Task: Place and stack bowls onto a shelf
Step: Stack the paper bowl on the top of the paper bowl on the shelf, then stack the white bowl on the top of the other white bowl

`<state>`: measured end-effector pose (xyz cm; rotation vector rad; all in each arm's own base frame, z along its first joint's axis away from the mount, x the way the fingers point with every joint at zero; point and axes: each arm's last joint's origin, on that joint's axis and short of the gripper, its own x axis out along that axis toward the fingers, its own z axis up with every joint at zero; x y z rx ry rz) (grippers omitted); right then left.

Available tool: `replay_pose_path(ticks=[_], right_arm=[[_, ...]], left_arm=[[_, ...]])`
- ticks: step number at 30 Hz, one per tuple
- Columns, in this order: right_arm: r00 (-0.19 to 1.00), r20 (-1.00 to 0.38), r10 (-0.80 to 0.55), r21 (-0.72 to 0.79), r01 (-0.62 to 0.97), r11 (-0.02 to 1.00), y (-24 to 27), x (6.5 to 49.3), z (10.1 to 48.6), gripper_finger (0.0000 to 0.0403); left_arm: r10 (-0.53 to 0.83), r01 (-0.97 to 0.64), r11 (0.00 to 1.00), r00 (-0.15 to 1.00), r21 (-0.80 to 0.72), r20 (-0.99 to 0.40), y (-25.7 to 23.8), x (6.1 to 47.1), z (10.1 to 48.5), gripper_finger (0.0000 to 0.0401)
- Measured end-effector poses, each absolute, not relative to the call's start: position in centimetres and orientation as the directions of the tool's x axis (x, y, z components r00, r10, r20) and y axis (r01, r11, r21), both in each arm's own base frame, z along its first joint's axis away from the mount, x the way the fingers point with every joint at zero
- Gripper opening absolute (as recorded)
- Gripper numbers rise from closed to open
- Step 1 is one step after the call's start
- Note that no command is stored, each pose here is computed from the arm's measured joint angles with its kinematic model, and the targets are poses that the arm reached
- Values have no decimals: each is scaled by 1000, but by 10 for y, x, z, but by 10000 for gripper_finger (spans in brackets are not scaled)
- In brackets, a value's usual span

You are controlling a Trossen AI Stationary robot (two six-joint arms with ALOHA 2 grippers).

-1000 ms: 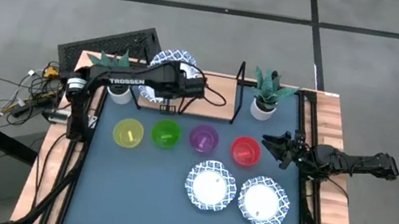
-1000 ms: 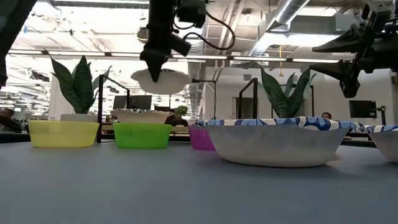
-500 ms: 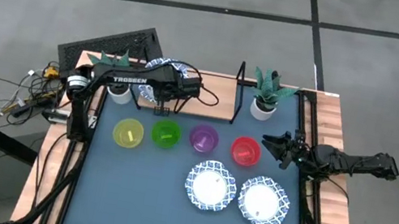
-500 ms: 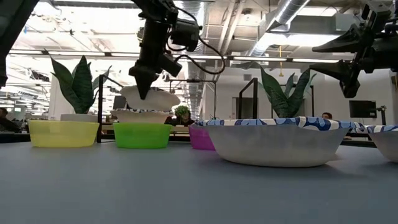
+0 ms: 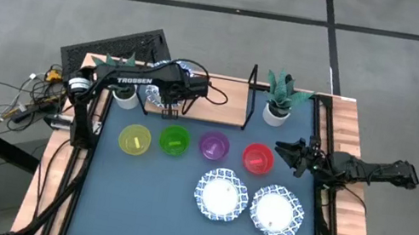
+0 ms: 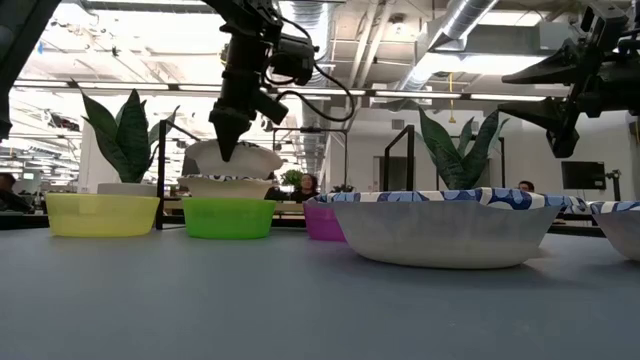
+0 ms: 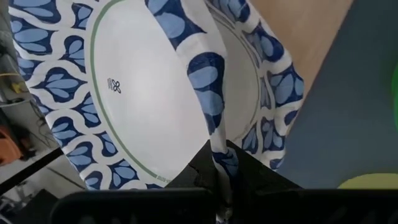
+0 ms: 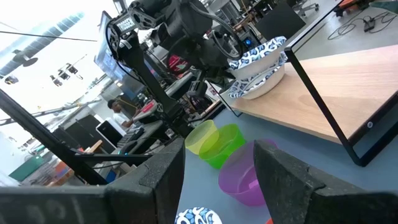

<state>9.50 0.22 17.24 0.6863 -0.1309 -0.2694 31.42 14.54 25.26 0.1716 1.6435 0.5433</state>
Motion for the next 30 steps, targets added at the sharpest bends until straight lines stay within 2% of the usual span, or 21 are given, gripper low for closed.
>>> replay_pose_path(ticks=[5, 10, 24, 30], right_arm=[[957, 31, -288, 641, 202, 741, 2, 95, 172, 215], [957, 30, -288, 641, 202, 741, 2, 95, 172, 215], [957, 31, -288, 639, 203, 742, 2, 95, 172, 215], [957, 31, -288, 634, 204, 746, 2, 95, 172, 215]], left_arm=[[415, -198, 875, -164, 442, -895, 144, 314, 253, 3], [432, -221, 858, -177, 464, -884, 145, 313, 253, 26], [381, -246, 872, -204, 424, -902, 142, 308, 253, 169], [258, -276, 911, -200, 307, -945, 136, 303, 256, 205]])
